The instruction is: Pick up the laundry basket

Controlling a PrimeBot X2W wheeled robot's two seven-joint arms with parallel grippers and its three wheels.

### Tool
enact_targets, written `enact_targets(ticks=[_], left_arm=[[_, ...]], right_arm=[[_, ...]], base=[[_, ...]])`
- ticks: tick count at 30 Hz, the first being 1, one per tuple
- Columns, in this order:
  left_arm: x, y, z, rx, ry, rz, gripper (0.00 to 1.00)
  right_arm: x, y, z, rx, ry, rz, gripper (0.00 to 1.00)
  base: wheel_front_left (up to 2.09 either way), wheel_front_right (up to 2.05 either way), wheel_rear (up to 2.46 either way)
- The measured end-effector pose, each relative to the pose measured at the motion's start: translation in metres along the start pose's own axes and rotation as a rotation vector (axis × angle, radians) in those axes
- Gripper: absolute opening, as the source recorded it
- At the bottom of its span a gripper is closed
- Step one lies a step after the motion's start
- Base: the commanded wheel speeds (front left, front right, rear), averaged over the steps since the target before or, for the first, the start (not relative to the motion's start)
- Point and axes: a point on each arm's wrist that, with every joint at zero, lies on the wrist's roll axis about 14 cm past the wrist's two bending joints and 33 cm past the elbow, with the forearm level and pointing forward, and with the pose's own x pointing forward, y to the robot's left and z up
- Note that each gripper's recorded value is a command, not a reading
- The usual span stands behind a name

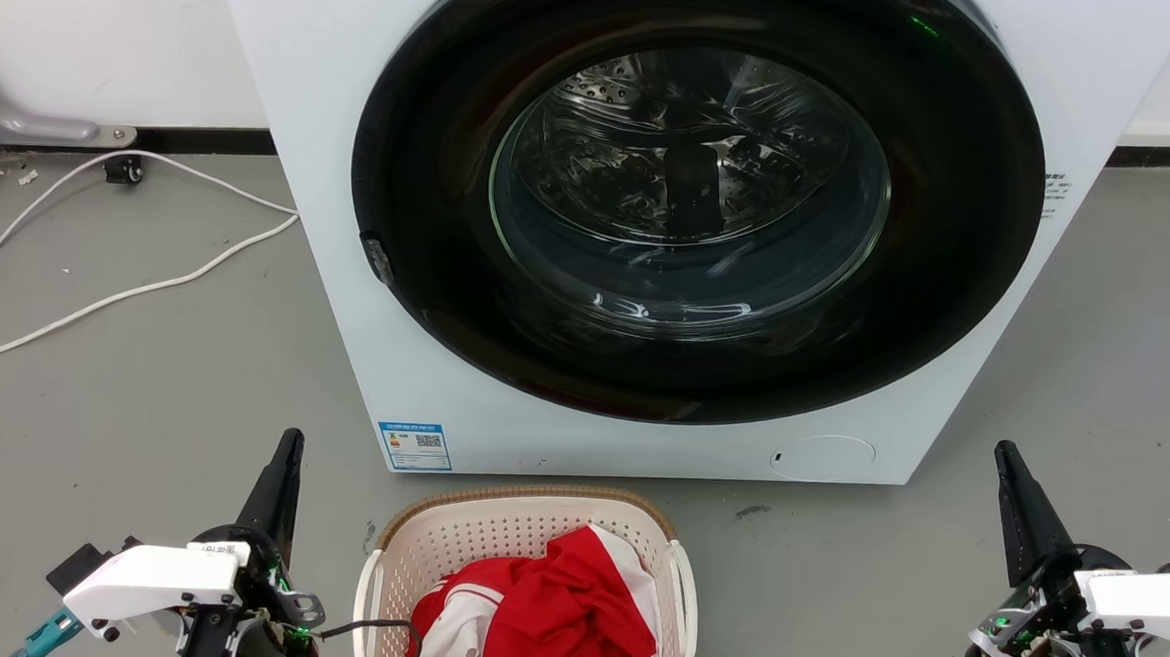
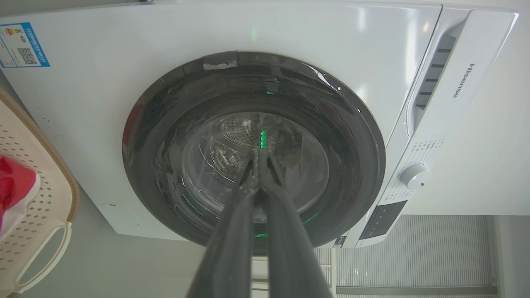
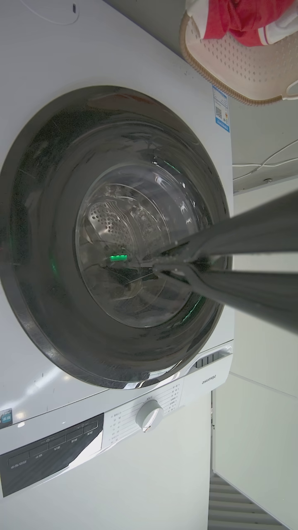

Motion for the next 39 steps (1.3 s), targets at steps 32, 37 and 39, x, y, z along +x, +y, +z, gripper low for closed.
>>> enact_targets(ticks=[32, 37, 39], left_arm=[[-0.01, 0.023, -0.001, -0.008, -0.003, 0.069, 1.0], [-0.01, 0.021, 0.0, 0.016, -0.019, 0.063, 1.0], [-0.01, 0.019, 0.001, 0.041, -0.025, 0.058, 1.0]], right_arm=[[-0.011, -0.024, 0.0, 0.004, -0.006, -0.072, 1.0], [-0.012, -0.026, 0.002, -0.026, -0.022, -0.079, 1.0], [-0.012, -0.025, 0.003, -0.057, -0.027, -0.077, 1.0]], base=[[0.0, 0.0, 0.0], [0.0, 0.0, 0.0], [0.0, 0.0, 0.0]])
